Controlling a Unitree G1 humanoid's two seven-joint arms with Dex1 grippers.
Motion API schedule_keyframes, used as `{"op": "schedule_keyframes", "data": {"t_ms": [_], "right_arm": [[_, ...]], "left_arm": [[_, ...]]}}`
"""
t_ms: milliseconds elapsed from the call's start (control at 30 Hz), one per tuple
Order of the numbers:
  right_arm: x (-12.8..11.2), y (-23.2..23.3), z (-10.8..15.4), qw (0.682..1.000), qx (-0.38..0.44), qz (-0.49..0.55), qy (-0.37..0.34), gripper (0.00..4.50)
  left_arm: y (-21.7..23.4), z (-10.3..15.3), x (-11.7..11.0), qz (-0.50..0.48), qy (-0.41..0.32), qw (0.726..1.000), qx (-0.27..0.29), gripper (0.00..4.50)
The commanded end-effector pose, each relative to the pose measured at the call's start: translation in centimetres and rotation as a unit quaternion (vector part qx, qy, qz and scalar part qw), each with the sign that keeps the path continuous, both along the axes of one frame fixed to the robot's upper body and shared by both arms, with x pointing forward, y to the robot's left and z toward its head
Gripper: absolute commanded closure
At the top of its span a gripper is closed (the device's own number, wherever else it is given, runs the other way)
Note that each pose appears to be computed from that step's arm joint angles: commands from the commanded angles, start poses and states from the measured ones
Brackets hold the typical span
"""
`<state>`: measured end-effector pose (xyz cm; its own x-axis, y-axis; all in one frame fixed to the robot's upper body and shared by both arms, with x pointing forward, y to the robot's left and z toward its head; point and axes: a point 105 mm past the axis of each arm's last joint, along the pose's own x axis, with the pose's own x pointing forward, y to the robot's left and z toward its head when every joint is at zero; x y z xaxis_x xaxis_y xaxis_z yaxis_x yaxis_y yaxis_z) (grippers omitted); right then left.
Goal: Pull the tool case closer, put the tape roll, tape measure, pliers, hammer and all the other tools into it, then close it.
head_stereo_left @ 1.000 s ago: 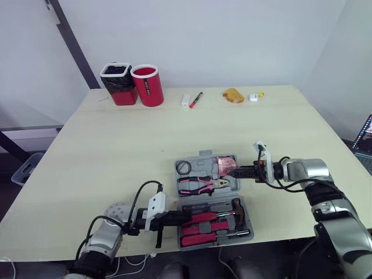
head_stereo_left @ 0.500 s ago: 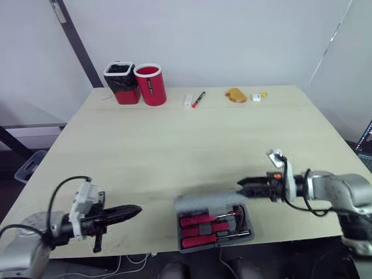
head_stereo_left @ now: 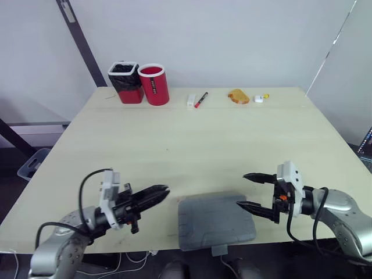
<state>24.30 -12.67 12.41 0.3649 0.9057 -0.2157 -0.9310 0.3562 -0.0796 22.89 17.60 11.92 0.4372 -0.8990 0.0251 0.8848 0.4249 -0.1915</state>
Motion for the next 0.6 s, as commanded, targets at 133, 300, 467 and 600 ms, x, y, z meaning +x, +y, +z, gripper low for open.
{"op": "schedule_keyframes", "data": {"t_ms": [133, 300, 467, 600], "right_arm": [[-1.6, -6.1, -0.6, 0.998, -0.053, -0.033, -0.02, 0.0], [-2.9, -10.0, -0.9, 0.995, -0.056, -0.082, 0.002, 0.0], [-3.2, -11.9, -0.7, 0.992, -0.061, -0.112, -0.001, 0.0], [-3.3, -11.8, -0.8, 0.992, -0.062, -0.11, -0.002, 0.0]], "left_arm": [[4.3, -0.7, -0.8, 0.036, 0.034, 0.998, 0.048, 0.79], [7.6, -1.6, -1.6, 0.084, 0.063, 0.992, 0.077, 0.1], [9.1, -3.1, -1.9, 0.121, 0.068, 0.981, 0.134, 0.1], [9.2, -3.5, -1.7, 0.128, 0.064, 0.98, 0.14, 0.1]]}}
